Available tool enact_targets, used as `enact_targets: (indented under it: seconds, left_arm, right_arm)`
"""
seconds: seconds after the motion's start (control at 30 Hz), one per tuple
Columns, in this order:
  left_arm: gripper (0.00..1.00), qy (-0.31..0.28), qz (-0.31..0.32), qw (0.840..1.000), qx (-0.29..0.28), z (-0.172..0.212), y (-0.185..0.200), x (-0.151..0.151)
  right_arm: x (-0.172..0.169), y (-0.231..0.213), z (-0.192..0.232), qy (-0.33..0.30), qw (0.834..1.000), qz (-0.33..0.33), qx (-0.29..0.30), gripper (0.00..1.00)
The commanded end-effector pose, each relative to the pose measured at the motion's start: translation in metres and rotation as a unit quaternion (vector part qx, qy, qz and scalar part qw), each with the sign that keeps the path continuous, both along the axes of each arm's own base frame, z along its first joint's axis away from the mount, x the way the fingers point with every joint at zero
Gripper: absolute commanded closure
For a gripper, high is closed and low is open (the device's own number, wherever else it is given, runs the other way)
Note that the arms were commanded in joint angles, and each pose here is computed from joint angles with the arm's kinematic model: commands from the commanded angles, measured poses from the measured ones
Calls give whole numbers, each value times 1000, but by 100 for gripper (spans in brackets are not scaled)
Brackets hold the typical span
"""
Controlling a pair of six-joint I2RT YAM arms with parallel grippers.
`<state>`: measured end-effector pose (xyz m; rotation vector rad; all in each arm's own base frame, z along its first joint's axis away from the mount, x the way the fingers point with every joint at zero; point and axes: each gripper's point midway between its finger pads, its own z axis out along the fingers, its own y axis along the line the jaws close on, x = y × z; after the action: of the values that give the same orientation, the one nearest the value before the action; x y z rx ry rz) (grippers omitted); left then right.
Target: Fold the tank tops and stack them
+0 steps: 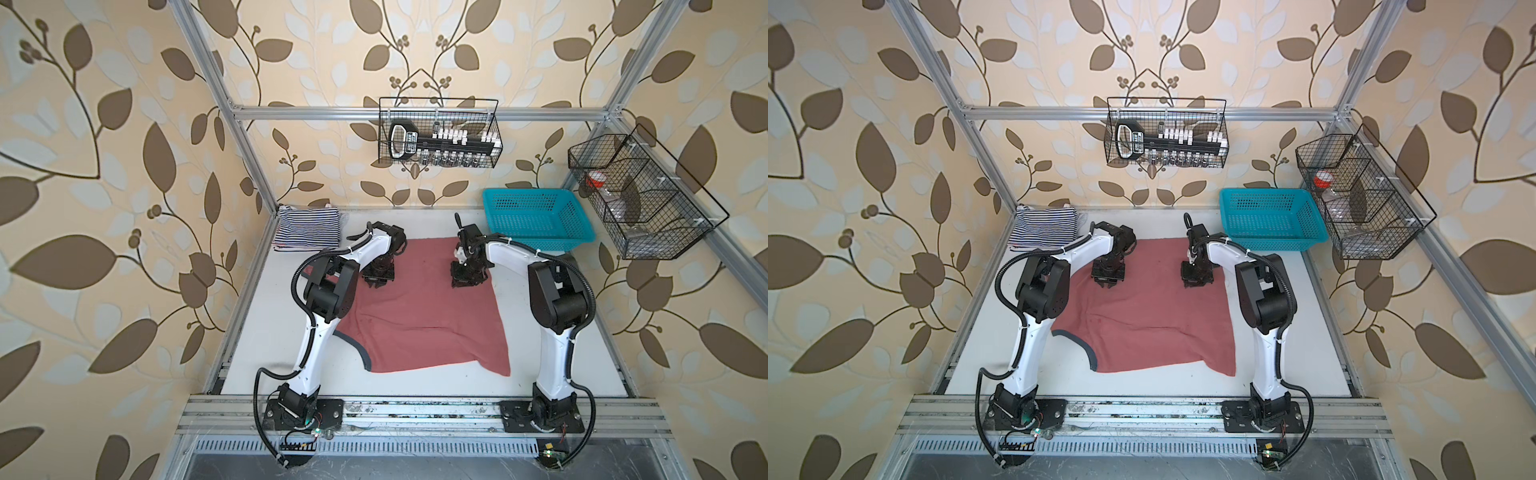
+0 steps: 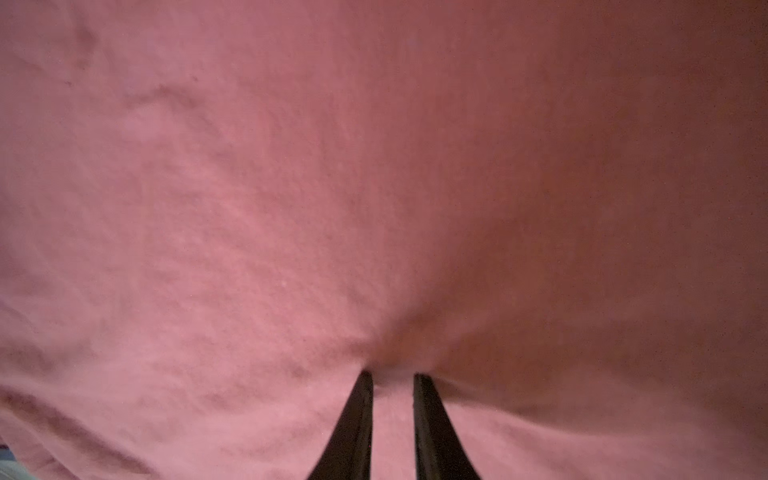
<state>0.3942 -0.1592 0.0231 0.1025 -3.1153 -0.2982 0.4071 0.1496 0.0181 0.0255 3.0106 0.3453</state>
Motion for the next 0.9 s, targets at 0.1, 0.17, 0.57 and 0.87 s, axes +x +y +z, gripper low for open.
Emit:
enact_targets:
  seconds: [0.1, 0.17, 0.57, 0.87]
  left_arm:
    - [75, -71, 1, 997, 7, 53, 9, 21]
    - [72, -108, 8, 994, 18, 91, 22, 16]
    - [55, -257, 159, 953, 19, 213, 151, -98]
    - [54, -261, 219, 940, 15, 196, 184, -146]
  right_arm:
    - [-4, -18, -18, 22, 999, 0, -45, 80]
    - [-5, -18, -5, 5, 999, -2, -47, 79]
    - [-70, 185, 100, -119, 966, 221, 67, 56]
    - [-128, 314, 89, -120, 919, 363, 93, 51]
